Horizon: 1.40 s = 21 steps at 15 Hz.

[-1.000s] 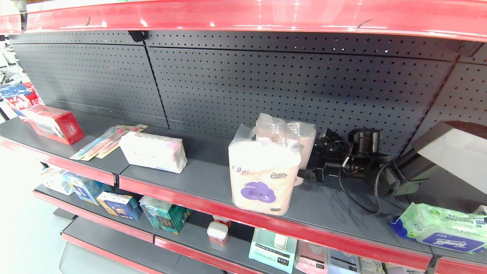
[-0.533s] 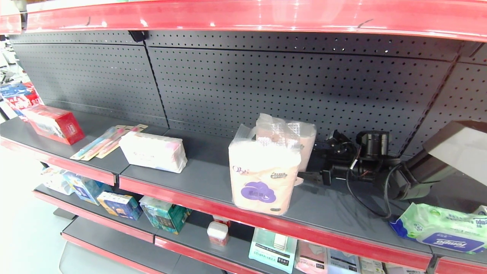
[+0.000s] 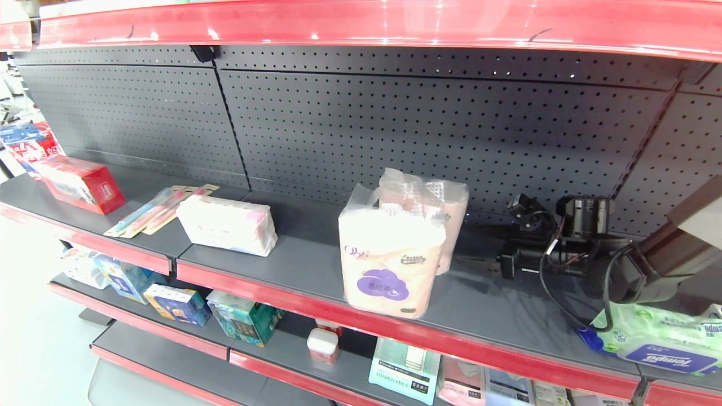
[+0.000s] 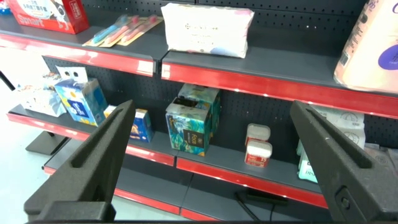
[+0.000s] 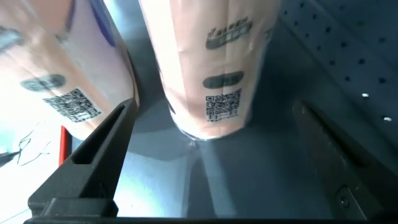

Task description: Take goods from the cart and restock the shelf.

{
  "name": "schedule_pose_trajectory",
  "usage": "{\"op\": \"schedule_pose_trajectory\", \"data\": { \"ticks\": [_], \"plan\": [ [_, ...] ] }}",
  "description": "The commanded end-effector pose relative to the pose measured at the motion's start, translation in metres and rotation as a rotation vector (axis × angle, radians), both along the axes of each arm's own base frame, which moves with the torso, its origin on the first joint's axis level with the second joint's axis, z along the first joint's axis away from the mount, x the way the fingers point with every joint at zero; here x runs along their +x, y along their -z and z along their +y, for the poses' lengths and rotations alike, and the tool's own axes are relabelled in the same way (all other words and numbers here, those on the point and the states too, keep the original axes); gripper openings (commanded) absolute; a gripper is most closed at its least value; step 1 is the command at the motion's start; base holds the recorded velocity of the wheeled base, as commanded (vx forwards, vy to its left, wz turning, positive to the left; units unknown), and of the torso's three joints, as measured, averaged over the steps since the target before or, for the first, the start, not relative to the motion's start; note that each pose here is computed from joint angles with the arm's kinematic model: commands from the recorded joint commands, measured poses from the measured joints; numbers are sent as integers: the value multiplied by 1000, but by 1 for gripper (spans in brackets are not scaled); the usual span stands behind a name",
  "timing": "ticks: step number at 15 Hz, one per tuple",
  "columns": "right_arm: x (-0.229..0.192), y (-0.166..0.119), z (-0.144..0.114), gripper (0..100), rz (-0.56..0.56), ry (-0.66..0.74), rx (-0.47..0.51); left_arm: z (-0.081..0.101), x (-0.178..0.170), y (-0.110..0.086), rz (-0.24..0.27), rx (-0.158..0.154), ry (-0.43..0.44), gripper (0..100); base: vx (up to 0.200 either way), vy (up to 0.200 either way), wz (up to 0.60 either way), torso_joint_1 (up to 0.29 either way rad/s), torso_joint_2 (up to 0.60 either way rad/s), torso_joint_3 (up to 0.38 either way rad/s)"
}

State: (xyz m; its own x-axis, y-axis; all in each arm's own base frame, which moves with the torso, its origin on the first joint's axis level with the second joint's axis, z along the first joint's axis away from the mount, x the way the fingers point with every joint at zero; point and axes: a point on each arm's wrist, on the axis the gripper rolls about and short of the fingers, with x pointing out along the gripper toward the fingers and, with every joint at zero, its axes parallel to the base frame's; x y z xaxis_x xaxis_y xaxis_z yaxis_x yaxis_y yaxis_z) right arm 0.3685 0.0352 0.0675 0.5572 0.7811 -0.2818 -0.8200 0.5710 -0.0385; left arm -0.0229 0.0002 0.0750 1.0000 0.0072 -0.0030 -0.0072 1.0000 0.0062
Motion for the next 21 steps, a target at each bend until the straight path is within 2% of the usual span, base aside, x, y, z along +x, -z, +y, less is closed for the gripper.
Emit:
{"op": "schedule_pose_trajectory", "data": {
  "ticks": [1,6,13,16,19,21],
  "plan": [
    [-7,-13,-6,100,-27,17,0,0,0,0,2,0,0,100,0,0,0,0,0,0],
    [-26,-28,-25,100,-44,93,-11,0,0,0,0,0,0,100,0,0,0,0,0,0],
    [-52,-50,-33,100,-82,194,-41,0,0,0,0,0,0,100,0,0,0,0,0,0],
    [-68,-66,-39,100,-119,279,-57,0,0,0,2,0,0,100,0,0,0,0,0,0],
    [-108,-86,-41,100,-144,603,-127,0,0,0,2,0,0,100,0,0,0,0,0,0],
    [-139,-95,-40,100,-146,719,-94,0,0,0,0,0,0,100,0,0,0,0,0,0]
  ]
}}
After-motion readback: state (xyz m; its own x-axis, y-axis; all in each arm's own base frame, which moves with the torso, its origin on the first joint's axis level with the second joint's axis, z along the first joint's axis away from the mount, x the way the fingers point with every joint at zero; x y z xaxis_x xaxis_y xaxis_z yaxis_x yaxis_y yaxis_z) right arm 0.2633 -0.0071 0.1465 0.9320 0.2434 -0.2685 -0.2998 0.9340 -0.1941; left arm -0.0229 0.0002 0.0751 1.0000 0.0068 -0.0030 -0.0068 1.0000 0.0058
